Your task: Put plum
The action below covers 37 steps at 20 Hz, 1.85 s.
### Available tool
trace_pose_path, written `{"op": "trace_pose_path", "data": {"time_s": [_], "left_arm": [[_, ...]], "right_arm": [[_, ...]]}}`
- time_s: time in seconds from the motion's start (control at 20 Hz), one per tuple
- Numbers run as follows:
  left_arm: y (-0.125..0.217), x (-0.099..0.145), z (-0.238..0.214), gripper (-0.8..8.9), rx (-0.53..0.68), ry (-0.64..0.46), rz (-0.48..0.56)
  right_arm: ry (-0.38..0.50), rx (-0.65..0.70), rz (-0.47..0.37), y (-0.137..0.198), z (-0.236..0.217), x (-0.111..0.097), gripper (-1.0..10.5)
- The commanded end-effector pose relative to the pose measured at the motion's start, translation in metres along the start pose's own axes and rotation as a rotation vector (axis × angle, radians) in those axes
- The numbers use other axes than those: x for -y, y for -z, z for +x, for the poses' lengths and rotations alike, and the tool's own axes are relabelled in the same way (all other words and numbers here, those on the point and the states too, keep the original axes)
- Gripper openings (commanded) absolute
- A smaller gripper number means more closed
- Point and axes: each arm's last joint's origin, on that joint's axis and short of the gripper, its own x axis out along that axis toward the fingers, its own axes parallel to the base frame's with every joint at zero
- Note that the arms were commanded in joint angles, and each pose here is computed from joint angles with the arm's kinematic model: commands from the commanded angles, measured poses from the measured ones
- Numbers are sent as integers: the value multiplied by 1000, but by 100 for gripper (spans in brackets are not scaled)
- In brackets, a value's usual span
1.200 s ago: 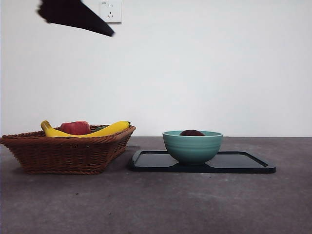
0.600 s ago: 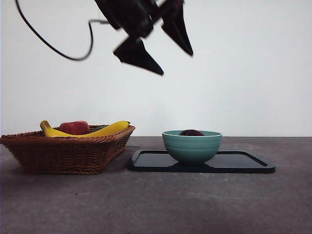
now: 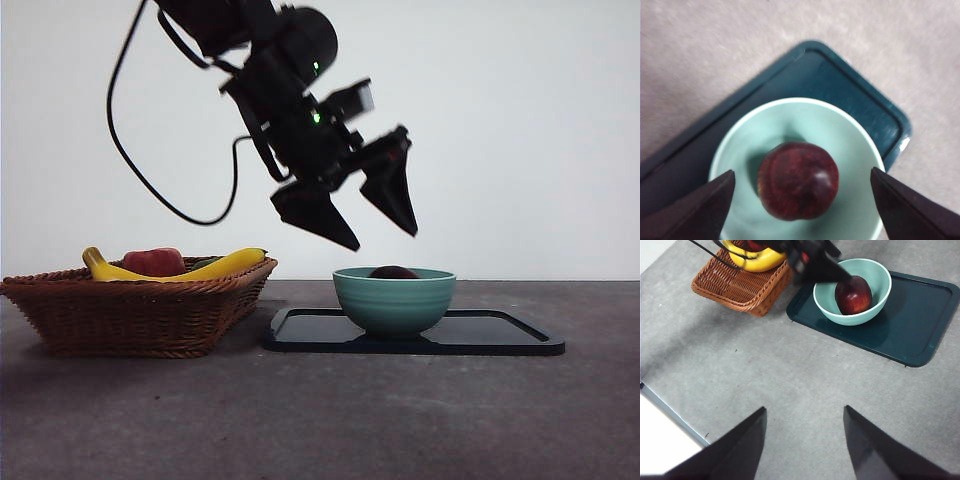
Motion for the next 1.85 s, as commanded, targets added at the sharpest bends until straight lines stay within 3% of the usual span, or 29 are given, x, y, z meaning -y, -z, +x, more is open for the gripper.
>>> {"op": "trace_pose_path", "data": {"time_s": [0.05,0.25,0.65,1.5,1.6,1.7,1.85], "left_arm": [[-2,4,14,433,6,-4,59],[2,6,22,433,-10,-33,111],[1,8,26,428,13,-35,119],[13,14,40,404,-68,-13,124],[13,14,40,357,-67,-13,125],[13,14,40,228,-64,-13,125],[12,14,39,182,-62,-13,126]], "right_arm": [[-4,3,13,-2,0,-1,245],[-4,3,13,-2,0,-1,244],[-3,3,13,-2,0,-1,244],[3,5,12,-2,0,0,244],[4,5,12,-2,0,0,244],[4,5,12,-2,0,0,245],[4,5,11,-2,0,0,244]]}}
